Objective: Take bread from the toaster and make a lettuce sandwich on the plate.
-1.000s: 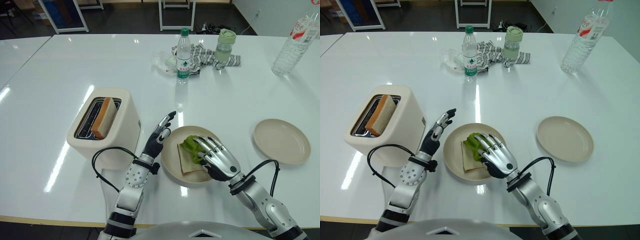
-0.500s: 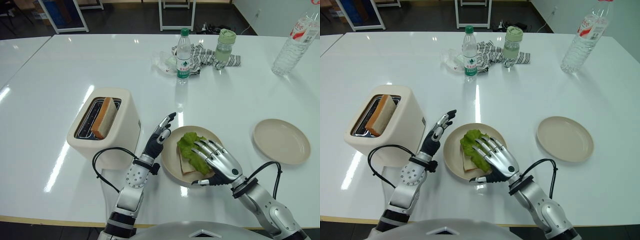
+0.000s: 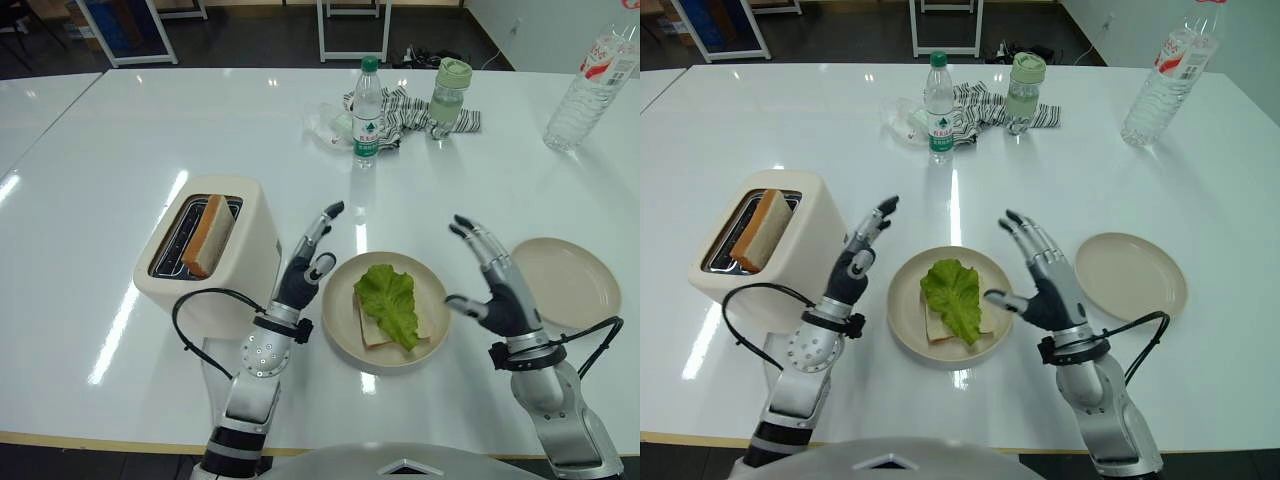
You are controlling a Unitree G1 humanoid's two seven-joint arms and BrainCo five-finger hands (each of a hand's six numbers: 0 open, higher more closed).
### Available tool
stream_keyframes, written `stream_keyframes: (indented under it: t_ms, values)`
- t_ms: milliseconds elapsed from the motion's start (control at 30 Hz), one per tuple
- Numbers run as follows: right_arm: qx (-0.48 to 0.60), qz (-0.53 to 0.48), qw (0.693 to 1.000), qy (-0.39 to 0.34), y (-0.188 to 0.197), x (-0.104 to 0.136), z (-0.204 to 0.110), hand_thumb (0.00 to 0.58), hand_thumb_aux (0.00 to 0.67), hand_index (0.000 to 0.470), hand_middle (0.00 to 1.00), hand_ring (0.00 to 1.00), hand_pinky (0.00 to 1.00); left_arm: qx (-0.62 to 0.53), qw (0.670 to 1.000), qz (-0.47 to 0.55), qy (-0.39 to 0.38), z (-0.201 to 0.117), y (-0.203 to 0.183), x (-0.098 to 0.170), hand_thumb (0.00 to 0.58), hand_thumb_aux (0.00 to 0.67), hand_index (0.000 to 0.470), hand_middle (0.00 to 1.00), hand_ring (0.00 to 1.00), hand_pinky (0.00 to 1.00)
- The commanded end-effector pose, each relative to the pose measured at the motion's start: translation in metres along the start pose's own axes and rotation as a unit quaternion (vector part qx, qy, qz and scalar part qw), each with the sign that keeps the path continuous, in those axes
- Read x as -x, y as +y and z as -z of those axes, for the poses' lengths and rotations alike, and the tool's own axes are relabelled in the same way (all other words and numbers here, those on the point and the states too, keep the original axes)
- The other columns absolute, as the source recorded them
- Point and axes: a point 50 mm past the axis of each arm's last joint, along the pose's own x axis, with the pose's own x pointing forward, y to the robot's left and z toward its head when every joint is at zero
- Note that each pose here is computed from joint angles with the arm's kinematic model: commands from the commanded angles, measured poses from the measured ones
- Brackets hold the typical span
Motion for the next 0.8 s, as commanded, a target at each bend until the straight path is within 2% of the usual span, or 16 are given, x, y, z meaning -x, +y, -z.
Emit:
stream_keyframes:
  t_ms: [33,200,333,533,800]
  values:
    - [-0.119,0.063,0.989,0.067,-0.019,0.000,0.017,0.000,0.000,0.000,0.00,0.00,0.00,-0.298,0.949,-0.082,-0.064,-0.038,0.073,0.006,0.000,0.000,0.000,0.00,0.00,0.00]
    - [-0.136,0.073,0.985,0.080,-0.021,0.001,0.022,0.000,0.000,0.000,0.00,0.00,0.00,-0.465,0.880,-0.099,0.001,-0.035,0.117,0.024,0.000,0.000,0.000,0.00,0.00,0.00]
    - [-0.139,0.072,0.984,0.082,-0.018,0.000,0.023,0.000,0.000,0.000,0.00,0.00,0.00,-0.515,0.851,-0.071,0.067,-0.012,0.129,0.043,0.000,0.000,0.000,0.00,0.00,0.00]
    - [-0.138,0.068,0.985,0.083,-0.019,0.000,0.024,0.000,0.000,0.000,0.00,0.00,0.00,-0.492,0.841,-0.012,0.223,0.033,0.130,0.067,0.000,0.000,0.000,0.00,0.00,0.00]
    - [-0.135,0.061,0.985,0.089,-0.020,0.004,0.026,0.000,0.000,0.000,0.00,0.00,0.00,-0.463,0.840,-0.014,0.282,0.050,0.130,0.071,0.000,0.000,0.000,0.00,0.00,0.00]
